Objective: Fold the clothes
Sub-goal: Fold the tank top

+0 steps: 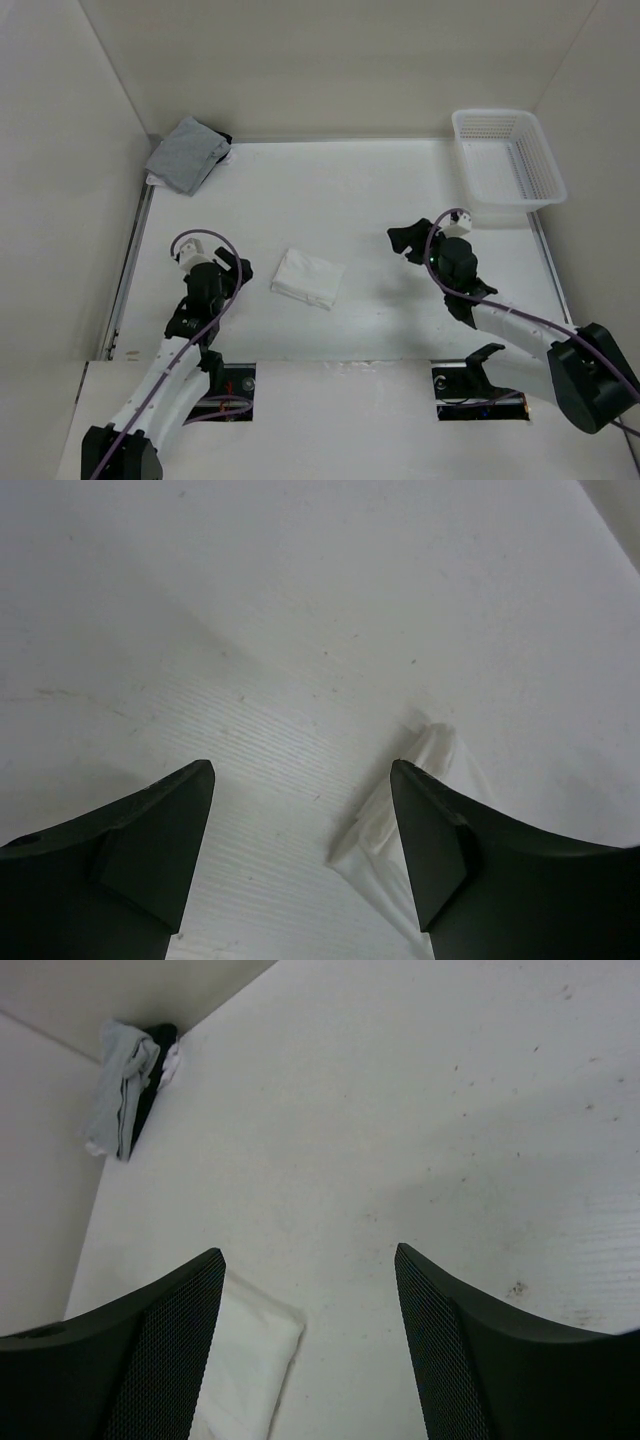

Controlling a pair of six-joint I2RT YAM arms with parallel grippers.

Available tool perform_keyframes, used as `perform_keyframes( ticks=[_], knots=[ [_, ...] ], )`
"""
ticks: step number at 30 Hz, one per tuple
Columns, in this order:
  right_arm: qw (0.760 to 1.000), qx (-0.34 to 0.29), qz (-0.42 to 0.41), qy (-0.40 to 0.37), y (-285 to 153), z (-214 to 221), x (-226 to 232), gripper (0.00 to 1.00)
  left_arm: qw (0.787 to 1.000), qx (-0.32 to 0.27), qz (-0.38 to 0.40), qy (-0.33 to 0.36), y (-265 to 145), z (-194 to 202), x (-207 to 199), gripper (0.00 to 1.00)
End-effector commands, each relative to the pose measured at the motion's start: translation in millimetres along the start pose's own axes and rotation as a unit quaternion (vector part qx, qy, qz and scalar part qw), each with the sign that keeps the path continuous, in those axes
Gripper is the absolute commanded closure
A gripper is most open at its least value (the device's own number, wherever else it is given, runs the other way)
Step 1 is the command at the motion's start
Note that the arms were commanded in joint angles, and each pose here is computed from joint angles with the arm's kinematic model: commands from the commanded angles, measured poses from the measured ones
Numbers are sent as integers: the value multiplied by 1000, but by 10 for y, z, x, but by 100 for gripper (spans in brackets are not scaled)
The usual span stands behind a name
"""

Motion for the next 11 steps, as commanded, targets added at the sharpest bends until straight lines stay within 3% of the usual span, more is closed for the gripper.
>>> perform_keyframes(
  ticks=[1,11],
  knots=[
    [999,-33,-14,22,13,-147,30,26,1000,17,21,6,5,-32,-108,30],
    [999,-23,-7,22,67,-113,-20,26,1000,23,8,12,39,1,-57,30]
  ],
)
Point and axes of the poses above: each gripper's point midway between its finger pads, its own y axis out along the fingers, its own x axis along the line the jaws close on, z = x × y, the point moved 4 cm from there along -y, back along the fingers, and after that the axes turned 1 degree about y, right-handed, at the moved point
